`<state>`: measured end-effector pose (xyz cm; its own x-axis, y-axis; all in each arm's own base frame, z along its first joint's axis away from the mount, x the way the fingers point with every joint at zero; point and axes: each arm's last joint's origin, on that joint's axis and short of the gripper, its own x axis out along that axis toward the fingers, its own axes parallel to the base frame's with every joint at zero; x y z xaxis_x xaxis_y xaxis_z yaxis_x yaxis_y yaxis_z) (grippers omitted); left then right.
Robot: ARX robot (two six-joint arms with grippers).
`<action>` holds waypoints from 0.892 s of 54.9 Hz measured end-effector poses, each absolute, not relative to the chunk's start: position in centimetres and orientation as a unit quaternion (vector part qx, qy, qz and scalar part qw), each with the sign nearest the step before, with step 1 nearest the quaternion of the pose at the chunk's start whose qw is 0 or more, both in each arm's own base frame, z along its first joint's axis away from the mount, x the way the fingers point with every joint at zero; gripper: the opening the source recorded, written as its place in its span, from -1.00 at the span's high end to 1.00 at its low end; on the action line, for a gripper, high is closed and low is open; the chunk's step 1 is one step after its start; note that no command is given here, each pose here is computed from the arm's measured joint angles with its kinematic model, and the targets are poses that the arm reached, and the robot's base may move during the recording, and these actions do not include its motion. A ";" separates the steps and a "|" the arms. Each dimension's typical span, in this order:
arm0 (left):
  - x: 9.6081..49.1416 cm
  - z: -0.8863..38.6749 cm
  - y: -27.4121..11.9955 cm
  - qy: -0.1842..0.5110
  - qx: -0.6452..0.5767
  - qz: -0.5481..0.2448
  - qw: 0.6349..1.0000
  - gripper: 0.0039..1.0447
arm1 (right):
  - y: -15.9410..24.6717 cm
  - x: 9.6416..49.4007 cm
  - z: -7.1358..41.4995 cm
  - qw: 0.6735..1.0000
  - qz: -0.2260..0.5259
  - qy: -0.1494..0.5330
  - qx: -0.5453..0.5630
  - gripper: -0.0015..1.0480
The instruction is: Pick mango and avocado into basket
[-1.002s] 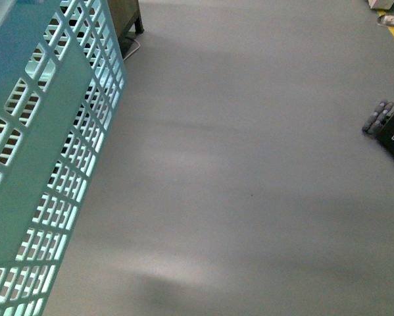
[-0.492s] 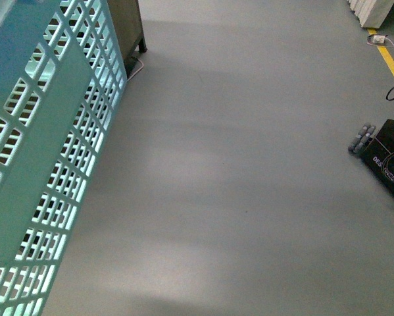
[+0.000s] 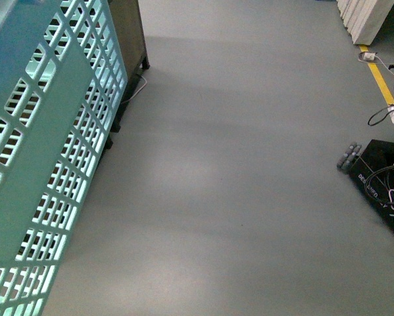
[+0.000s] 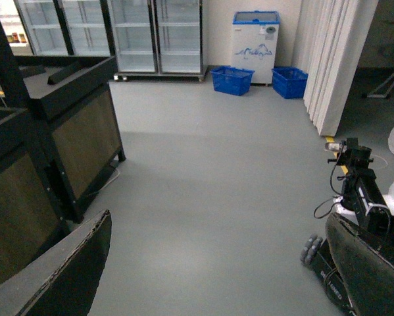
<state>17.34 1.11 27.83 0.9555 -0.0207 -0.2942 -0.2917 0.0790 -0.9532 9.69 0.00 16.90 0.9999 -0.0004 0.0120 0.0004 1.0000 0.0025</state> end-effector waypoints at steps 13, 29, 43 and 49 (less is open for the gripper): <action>17.3 27.8 1.1 0.116 -0.672 0.093 0.725 0.63 | 0.0 9.7 16.9 1.000 0.000 -0.006 0.001 -0.83; 17.3 27.8 1.0 0.121 -0.678 0.087 0.720 0.63 | 0.0 9.7 16.9 1.000 -0.002 -0.006 0.001 -0.83; 17.3 27.8 1.1 0.116 -0.675 0.093 0.723 0.63 | 0.0 9.7 16.9 1.000 -0.001 -0.007 0.001 -0.83; 17.3 27.8 1.1 0.117 -0.675 0.092 0.723 0.63 | 0.0 9.7 16.9 1.000 -0.002 -0.007 0.001 -0.83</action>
